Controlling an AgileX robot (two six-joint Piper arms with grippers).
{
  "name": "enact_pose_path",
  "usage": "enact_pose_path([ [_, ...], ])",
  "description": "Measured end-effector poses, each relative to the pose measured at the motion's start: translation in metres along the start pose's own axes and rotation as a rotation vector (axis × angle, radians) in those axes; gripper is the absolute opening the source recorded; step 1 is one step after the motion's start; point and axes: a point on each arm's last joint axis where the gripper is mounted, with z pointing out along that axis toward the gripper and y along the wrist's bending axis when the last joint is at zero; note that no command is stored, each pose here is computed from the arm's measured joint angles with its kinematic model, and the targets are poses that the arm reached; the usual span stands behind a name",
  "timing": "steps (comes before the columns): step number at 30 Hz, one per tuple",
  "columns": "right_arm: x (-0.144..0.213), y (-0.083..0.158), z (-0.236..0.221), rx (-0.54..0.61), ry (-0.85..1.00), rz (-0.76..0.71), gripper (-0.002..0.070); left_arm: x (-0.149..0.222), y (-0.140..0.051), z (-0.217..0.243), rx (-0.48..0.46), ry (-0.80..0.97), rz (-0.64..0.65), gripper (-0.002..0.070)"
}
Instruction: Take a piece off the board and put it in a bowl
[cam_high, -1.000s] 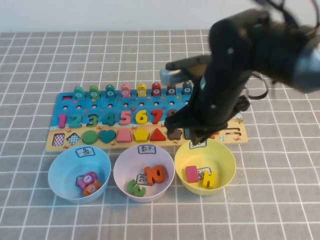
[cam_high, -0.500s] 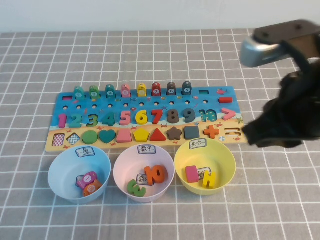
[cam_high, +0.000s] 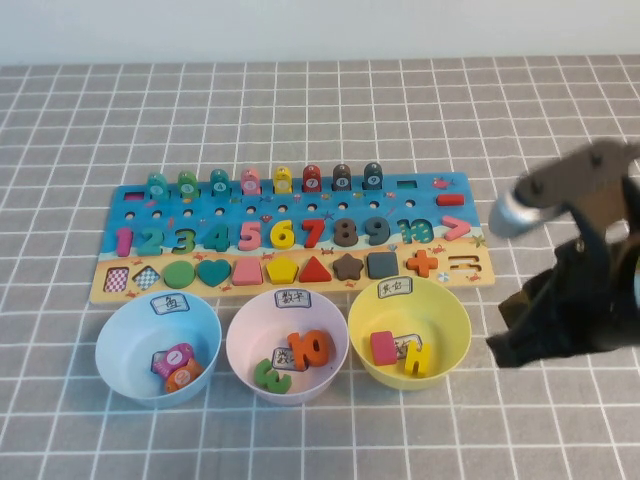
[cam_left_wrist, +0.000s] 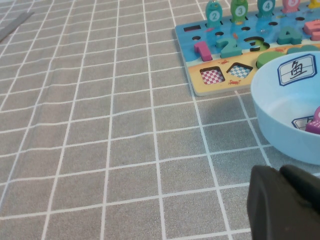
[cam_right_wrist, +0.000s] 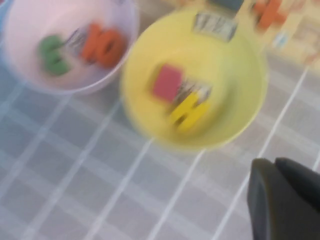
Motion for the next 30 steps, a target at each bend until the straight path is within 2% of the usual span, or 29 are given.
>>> enact_pose_path([
  [5, 0.041, -0.019, 0.033, 0.086, -0.215, -0.210, -0.0017, 0.000, 0.000, 0.000, 0.000, 0.000, 0.000, 0.0000],
  [9, 0.065, -0.036, 0.031, 0.106, -0.402, -0.248, -0.0017, 0.000, 0.000, 0.000, 0.000, 0.000, 0.000, 0.0000],
  [12, 0.081, -0.049, 0.020, 0.147, -0.515, -0.215, -0.0017, 0.000, 0.000, 0.000, 0.000, 0.000, 0.000, 0.0000],
  [16, 0.102, -0.066, 0.001, 0.254, -0.614, -0.148, -0.0017, 0.000, 0.000, 0.000, 0.000, 0.000, 0.000, 0.0000],
  [20, 0.131, -0.079, -0.015, 0.370, -0.702, -0.022, -0.0017, 0.000, 0.000, 0.000, 0.000, 0.000, 0.000, -0.0001],
  [24, 0.165, -0.082, -0.018, 0.414, -0.802, 0.212, -0.0017, 0.000, 0.000, 0.000, 0.000, 0.000, 0.000, 0.0000],
  [30, 0.203, -0.074, -0.014, 0.448, -0.901, 0.276, -0.0017, 0.000, 0.000, 0.000, 0.000, 0.000, 0.000, 0.0000],
])
